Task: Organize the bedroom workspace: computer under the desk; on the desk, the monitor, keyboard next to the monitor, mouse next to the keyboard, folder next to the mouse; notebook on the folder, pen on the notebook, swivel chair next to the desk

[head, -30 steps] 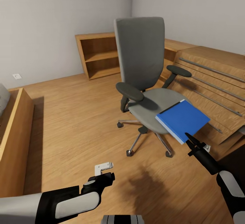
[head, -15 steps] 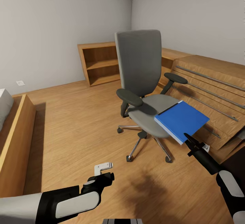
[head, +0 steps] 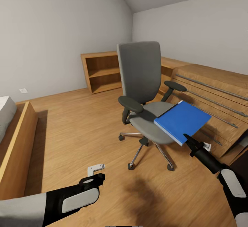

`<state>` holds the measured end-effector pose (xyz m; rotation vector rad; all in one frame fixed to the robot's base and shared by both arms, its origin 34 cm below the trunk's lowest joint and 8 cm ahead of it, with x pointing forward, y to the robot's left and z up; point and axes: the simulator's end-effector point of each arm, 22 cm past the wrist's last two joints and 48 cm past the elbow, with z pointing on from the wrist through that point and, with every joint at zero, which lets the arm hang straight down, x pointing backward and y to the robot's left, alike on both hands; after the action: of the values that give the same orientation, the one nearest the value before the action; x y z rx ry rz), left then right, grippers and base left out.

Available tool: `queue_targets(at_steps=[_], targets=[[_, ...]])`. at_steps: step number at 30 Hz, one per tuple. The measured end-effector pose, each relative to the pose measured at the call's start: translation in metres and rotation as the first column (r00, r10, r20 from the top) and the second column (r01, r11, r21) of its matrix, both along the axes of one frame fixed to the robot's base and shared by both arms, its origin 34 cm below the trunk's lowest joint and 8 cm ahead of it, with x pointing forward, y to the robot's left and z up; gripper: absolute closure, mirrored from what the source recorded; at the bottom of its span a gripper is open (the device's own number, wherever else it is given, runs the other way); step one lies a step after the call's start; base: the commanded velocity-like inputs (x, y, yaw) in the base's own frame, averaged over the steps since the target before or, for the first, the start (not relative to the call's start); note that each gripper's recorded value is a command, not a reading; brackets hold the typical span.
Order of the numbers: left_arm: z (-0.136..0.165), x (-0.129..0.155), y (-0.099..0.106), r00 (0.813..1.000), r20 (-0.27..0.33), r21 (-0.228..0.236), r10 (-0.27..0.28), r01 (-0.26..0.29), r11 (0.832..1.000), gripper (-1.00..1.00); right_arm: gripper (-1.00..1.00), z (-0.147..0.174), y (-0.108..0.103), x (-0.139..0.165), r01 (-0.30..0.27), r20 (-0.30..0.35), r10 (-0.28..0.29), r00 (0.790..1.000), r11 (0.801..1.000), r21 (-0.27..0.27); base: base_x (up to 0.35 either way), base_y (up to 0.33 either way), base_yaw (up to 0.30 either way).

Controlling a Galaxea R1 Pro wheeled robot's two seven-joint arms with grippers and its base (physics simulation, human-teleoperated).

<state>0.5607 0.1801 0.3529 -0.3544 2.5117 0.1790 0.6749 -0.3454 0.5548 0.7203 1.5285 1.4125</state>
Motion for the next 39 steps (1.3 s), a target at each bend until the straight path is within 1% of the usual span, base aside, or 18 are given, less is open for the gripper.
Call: queue_targets(at_steps=[1,2,4,6,9,10,11,13,16,20,24,29,32,33,35,36,38,39], targets=[[-0.001,0.003,0.006,1.000,0.003,0.016,0.014,-0.014,1.000,-1.00,1.00,0.002,-0.001,0.002,0.011,-0.001,-0.011,1.000,1.000,-0.021,0.000,0.000,0.000],[-0.001,0.004,0.008,1.000,0.006,0.022,0.019,-0.020,1.000,-1.00,1.00,0.004,-0.001,0.003,0.016,0.000,-0.016,1.000,0.999,-0.031,0.000,0.000,0.000],[0.002,0.007,0.012,0.999,0.016,0.032,0.030,-0.030,0.999,-1.00,1.00,0.007,-0.001,0.005,0.028,-0.005,-0.029,1.000,0.998,-0.054,0.000,0.000,0.000],[0.006,0.009,0.012,0.999,0.029,0.031,0.037,-0.038,0.999,-1.00,1.00,0.012,0.000,0.007,0.036,-0.004,-0.036,0.999,0.997,-0.068,0.000,0.000,0.000],[0.017,0.012,0.005,0.996,0.067,0.000,0.056,-0.056,0.998,-1.00,1.00,0.022,0.001,0.010,0.053,0.004,-0.053,0.999,0.994,-0.096,0.000,0.000,0.000],[0.023,0.014,0.000,0.994,0.086,-0.022,0.063,-0.062,0.998,-1.00,1.00,0.027,0.002,0.012,0.060,0.009,-0.060,0.998,0.993,-0.106,0.000,0.000,0.000],[0.027,0.014,-0.003,0.993,0.096,-0.034,0.066,-0.063,0.997,-1.00,1.00,0.031,0.003,0.012,0.064,0.013,-0.063,0.998,0.992,-0.113,0.000,0.000,0.000],[0.036,0.015,-0.011,0.991,0.117,-0.063,0.067,-0.060,0.996,-1.00,1.00,0.035,0.005,0.014,0.071,0.012,-0.070,0.997,0.989,-0.132,0.000,0.000,0.000],[0.047,0.015,-0.020,0.989,0.137,-0.090,0.062,-0.050,0.995,-1.00,1.00,0.042,0.009,0.015,0.081,0.006,-0.081,0.997,0.984,-0.159,0.000,0.000,0.000],[0.058,0.015,-0.026,0.986,0.156,-0.103,0.057,-0.041,0.994,-1.00,1.00,0.060,0.017,0.017,0.095,0.018,-0.093,0.996,0.979,-0.179,0.000,0.000,0.000],[0.067,0.017,-0.025,0.983,0.175,-0.108,0.061,-0.042,0.993,-1.00,1.00,0.076,0.026,0.015,0.105,0.036,-0.100,0.994,0.976,-0.189,0.000,0.000,0.000],[0.078,0.021,-0.021,0.981,0.181,-0.106,0.063,-0.045,0.993,-1.00,1.00,0.083,0.026,0.014,0.112,-0.002,-0.115,0.993,0.969,-0.223,-0.014,0.000,0.000],[0.085,0.022,-0.021,0.982,0.180,-0.105,0.062,-0.044,0.994,-1.00,1.00,0.089,0.030,0.012,0.088,-0.039,-0.101,0.994,0.963,-0.256,-0.161,0.000,0.000],[0.087,0.023,-0.021,0.982,0.180,-0.104,0.062,-0.044,0.994,-1.00,1.00,0.089,0.032,0.010,0.066,-0.069,-0.089,0.994,0.958,-0.278,-0.243,0.000,0.000],[0.091,0.024,-0.020,0.982,0.180,-0.104,0.063,-0.045,0.994,-1.00,1.00,0.090,0.033,0.007,0.044,-0.107,-0.080,0.991,0.952,-0.304,-0.276,0.000,0.000],[0.094,0.025,-0.020,0.981,0.181,-0.104,0.065,-0.046,0.993,-1.00,1.00,0.088,0.030,0.004,0.030,-0.145,-0.083,0.986,0.942,-0.333,-0.299,0.000,0.000],[0.098,0.026,-0.020,0.981,0.181,-0.104,0.065,-0.047,0.993,-1.00,1.00,0.090,0.024,0.001,0.026,-0.179,-0.097,0.979,0.932,-0.361,-0.312,0.000,0.000],[0.100,0.027,-0.019,0.981,0.181,-0.104,0.066,-0.047,0.993,-1.00,1.00,0.088,0.016,-0.002,0.032,-0.207,-0.119,0.971,0.923,-0.383,-0.306,0.000,0.000]])
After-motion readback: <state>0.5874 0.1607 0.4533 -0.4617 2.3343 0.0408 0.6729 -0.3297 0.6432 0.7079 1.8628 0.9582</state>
